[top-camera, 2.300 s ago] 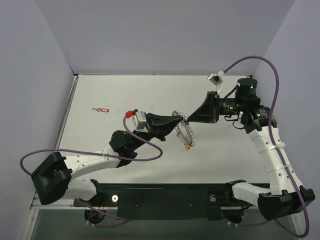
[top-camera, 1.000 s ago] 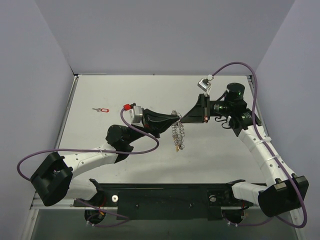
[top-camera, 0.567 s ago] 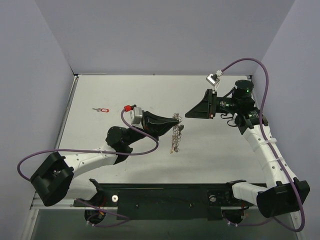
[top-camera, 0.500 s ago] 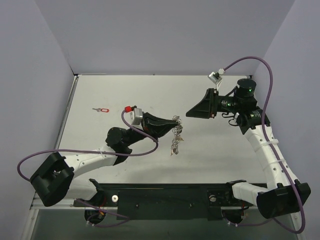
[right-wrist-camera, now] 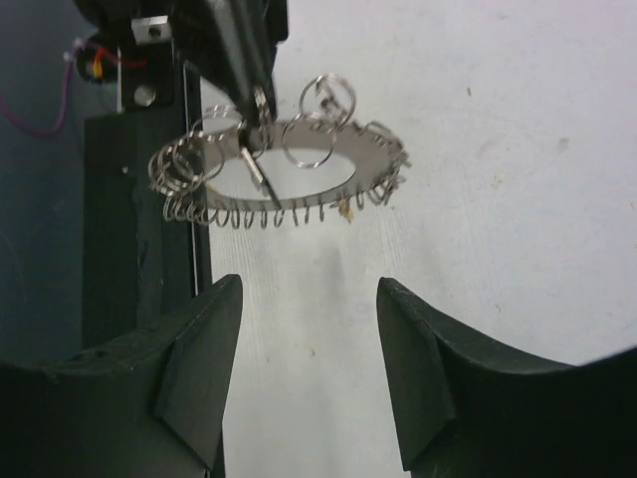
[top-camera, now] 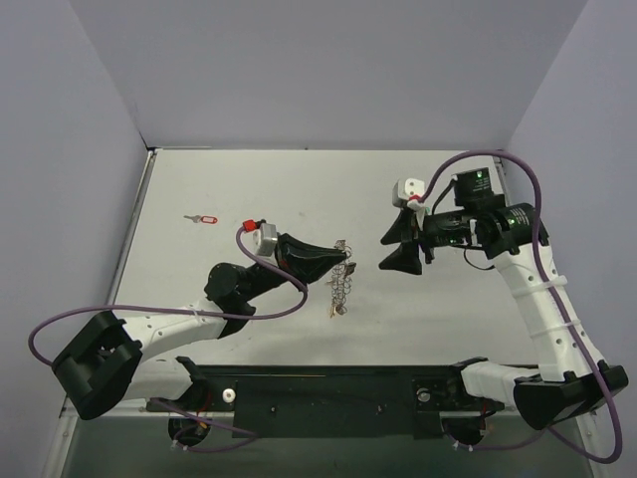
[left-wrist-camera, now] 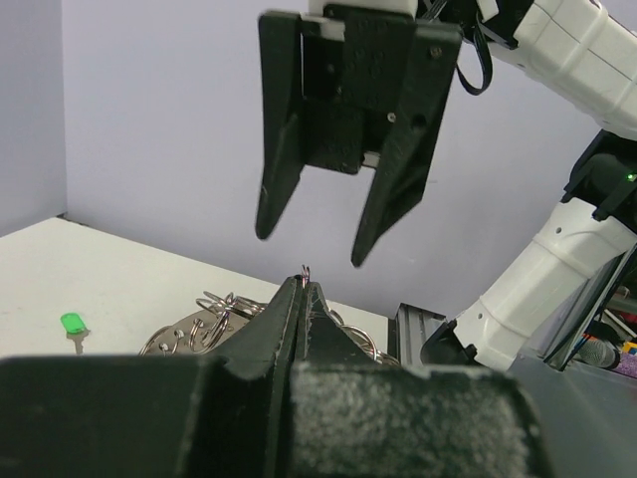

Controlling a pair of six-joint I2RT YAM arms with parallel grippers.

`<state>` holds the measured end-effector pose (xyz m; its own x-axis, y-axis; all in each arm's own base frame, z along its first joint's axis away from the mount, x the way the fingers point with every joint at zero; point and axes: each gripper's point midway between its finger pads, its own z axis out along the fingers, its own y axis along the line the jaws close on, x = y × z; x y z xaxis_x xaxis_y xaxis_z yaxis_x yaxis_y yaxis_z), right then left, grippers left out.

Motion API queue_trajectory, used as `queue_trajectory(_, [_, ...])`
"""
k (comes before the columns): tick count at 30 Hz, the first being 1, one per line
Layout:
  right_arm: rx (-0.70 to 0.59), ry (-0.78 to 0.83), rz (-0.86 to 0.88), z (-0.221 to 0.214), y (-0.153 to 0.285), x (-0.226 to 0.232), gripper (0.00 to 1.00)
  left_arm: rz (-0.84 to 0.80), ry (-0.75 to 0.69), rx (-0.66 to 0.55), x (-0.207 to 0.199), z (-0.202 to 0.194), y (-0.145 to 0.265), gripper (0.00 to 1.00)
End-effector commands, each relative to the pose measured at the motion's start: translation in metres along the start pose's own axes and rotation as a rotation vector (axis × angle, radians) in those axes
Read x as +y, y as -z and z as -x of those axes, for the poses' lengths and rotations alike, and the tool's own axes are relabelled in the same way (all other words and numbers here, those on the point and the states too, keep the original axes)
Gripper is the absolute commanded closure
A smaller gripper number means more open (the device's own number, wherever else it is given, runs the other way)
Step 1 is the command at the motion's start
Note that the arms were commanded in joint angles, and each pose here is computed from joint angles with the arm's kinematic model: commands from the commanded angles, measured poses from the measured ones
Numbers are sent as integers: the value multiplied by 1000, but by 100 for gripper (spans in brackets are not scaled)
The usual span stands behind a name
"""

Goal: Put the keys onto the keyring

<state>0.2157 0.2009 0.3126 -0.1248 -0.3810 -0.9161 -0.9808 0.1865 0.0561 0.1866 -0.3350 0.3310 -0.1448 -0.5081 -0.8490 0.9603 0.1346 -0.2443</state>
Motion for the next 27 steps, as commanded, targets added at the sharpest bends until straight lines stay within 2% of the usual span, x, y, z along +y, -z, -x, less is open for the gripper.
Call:
queue_trajectory(1, [46,205,174,-34,5,37,51,-161,-149,-346,-46,90,5,100])
queue_trajectory(9, [0,221,252,-26,-4,47,65,-183,-132,-330,-48,86,-1,100])
queue_trajectory(27, [46,155,231,-19,-19,34,63,-238,-93,-294,-56,68,-25,100])
